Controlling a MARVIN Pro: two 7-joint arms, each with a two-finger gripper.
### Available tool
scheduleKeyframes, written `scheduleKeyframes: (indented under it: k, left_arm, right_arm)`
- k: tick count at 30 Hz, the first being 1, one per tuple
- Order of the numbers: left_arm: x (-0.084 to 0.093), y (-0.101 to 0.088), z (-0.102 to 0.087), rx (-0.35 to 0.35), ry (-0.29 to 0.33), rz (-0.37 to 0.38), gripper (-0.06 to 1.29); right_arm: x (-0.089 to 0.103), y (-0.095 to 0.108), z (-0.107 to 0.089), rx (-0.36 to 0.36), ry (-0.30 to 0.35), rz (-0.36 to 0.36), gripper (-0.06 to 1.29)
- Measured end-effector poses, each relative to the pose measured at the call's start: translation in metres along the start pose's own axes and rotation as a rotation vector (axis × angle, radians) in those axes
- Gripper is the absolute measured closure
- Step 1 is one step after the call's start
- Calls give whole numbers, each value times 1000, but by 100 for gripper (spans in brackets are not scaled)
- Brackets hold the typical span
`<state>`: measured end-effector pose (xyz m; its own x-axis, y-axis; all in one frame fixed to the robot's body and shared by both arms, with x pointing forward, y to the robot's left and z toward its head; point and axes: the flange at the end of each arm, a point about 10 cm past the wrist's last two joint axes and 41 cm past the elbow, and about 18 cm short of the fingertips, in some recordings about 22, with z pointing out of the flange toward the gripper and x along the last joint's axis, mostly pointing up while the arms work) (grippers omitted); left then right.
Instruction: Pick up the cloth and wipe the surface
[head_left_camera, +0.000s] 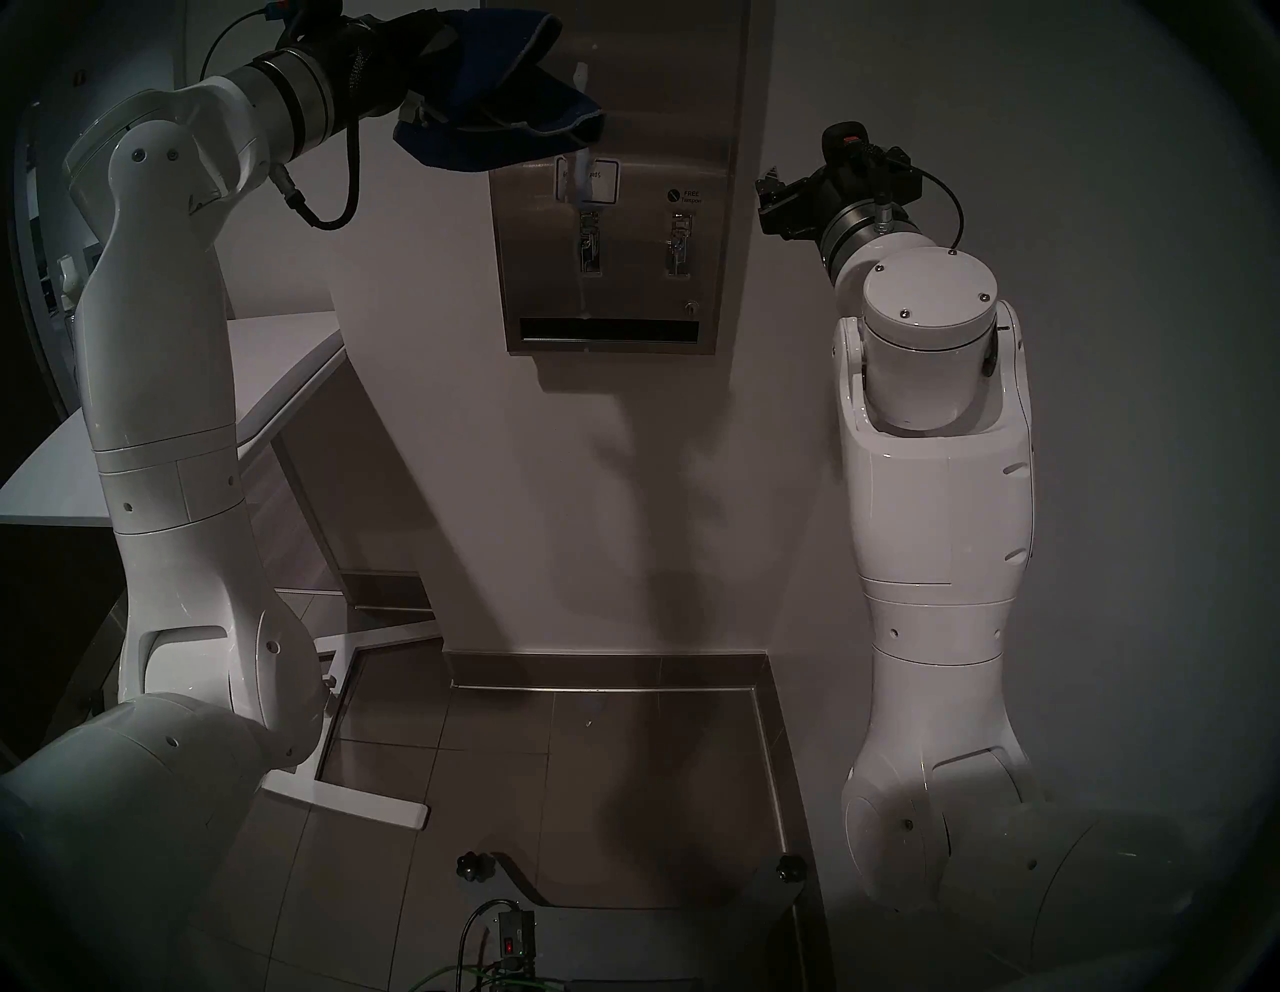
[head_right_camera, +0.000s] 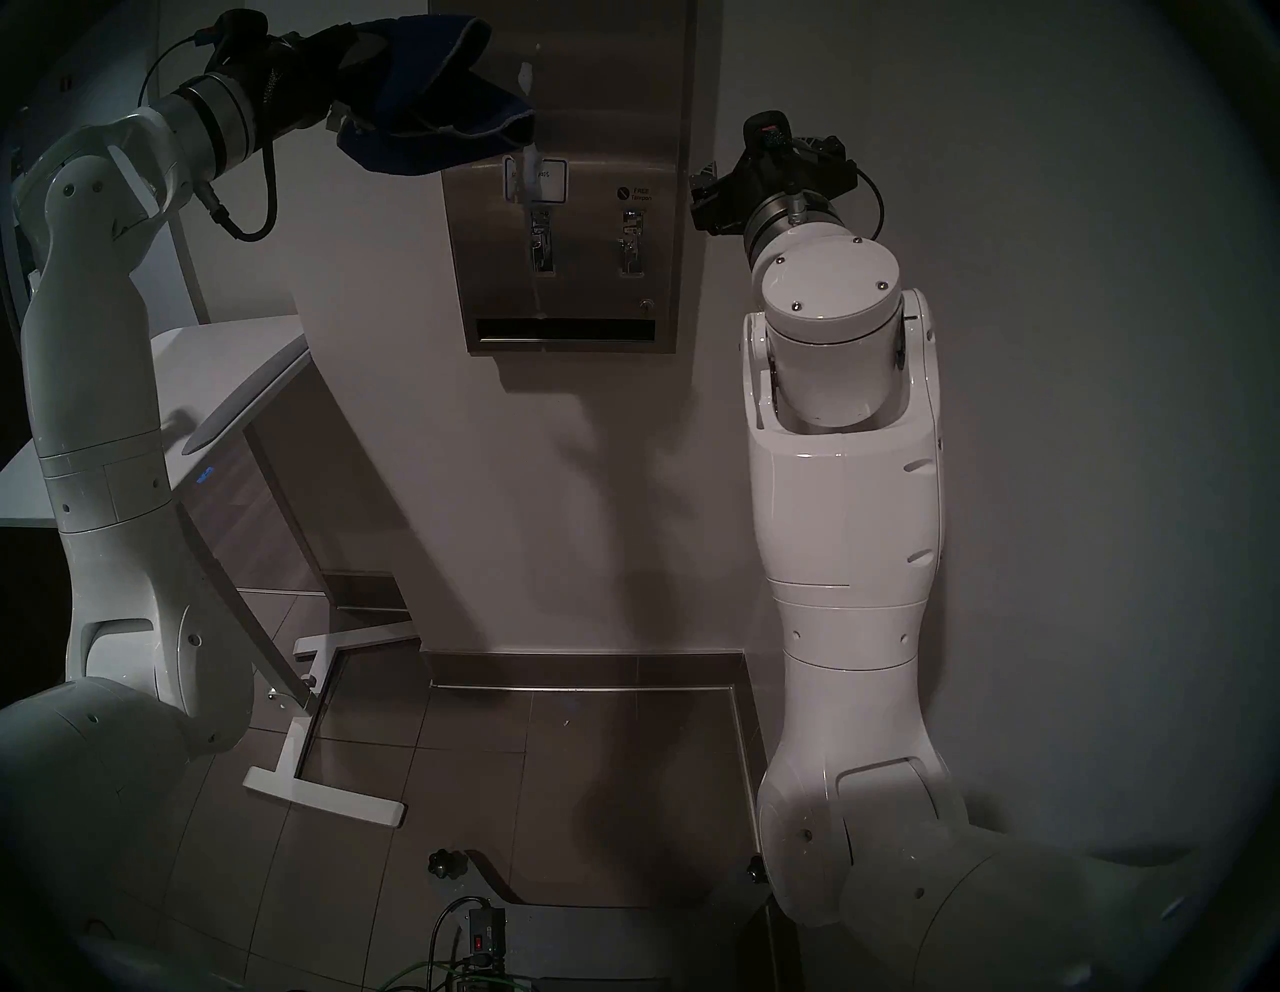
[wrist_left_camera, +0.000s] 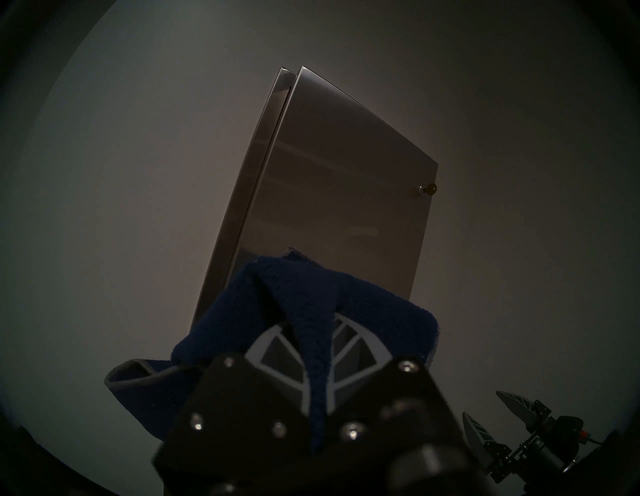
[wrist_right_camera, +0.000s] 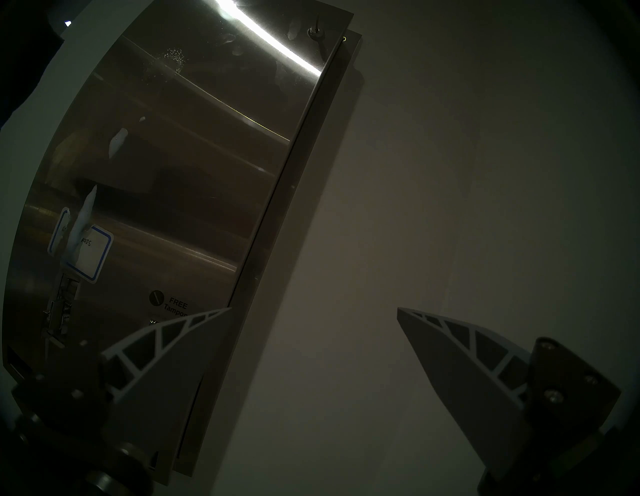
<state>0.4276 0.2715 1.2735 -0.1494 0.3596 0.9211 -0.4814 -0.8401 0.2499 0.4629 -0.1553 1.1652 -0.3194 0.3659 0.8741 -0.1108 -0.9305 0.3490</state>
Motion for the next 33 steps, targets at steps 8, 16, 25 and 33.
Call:
scheduleKeyframes:
  k: [8, 16, 25, 33]
  left_arm:
    - [0, -2, -1, 12, -17, 1, 121]
    - [1, -4, -3, 22, -23, -2, 121]
    - [2, -5, -4, 27, -27, -5, 121]
    - [1, -3, -3, 15, -34, -19, 121]
  right_arm:
    - [0, 2, 0, 7, -1, 10, -1]
    - [6, -3, 0, 120, 26, 50, -1]
    - [21, -19, -2, 269, 79, 71, -1]
    - [32, -26, 0, 362, 129, 83, -1]
